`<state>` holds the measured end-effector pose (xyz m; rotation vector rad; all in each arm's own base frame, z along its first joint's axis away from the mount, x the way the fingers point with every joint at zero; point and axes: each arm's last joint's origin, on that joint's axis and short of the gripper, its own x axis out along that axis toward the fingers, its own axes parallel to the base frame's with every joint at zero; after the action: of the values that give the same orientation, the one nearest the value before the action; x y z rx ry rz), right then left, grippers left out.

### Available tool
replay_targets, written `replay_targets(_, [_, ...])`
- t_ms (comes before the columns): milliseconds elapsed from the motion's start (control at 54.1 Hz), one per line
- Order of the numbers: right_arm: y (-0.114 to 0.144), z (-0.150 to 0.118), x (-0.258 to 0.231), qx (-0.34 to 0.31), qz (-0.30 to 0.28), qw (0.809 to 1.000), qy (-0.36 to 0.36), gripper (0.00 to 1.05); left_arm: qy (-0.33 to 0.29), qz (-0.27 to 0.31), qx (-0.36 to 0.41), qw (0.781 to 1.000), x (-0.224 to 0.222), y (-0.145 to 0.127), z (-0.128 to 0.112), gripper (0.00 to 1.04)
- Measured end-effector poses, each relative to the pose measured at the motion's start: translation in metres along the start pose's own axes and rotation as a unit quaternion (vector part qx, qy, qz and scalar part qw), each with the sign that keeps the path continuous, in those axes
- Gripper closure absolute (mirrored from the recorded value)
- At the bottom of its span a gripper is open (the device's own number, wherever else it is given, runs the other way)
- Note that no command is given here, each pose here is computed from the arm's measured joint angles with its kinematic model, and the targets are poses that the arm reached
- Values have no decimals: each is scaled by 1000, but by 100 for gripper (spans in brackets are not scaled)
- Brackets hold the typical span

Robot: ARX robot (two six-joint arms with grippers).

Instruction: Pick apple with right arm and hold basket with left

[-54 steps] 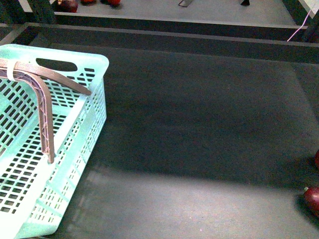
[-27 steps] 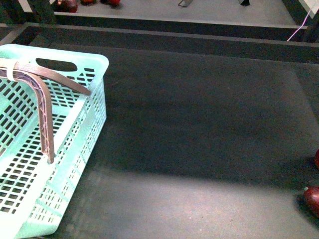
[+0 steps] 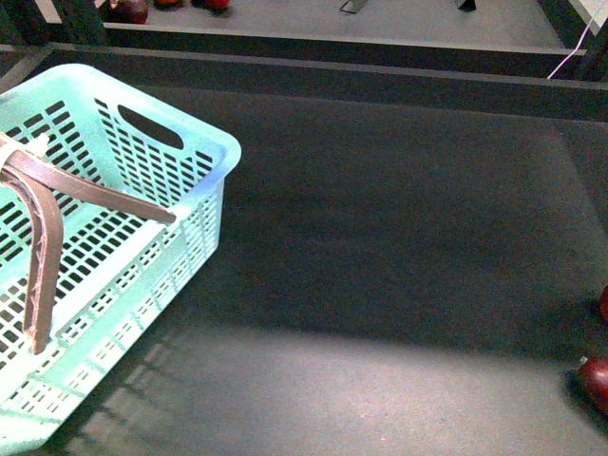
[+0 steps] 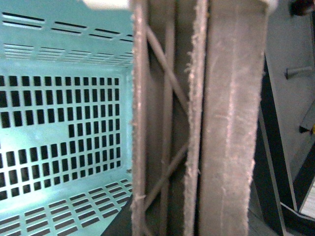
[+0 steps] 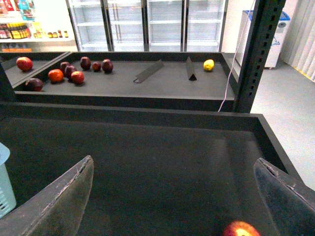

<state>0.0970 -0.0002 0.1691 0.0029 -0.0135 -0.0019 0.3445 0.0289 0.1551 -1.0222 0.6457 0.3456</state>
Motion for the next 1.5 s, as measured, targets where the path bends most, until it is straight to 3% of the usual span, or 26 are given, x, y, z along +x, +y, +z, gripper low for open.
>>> replay_targets(333, [0,0,0,0,0,1000,0,9,46,-115,79,989,-58,-62,-50,90])
replay_targets(647, [0,0,0,0,0,1000,0,9,137,-220,154,953,-106,-146,-135,90])
replay_targets(851, [0,0,0,0,0,1000,0,9,181,-236,185,937,-124,-155,-170,90])
replay_targets(1424, [0,0,0,0,-1,1000,2,9,176,-236,195,936,-125,-155,-173,90])
replay_targets(1498, [-1,-1,1,16,-27,994,101,9,177,-236,196,935,-125,-155,-173,90])
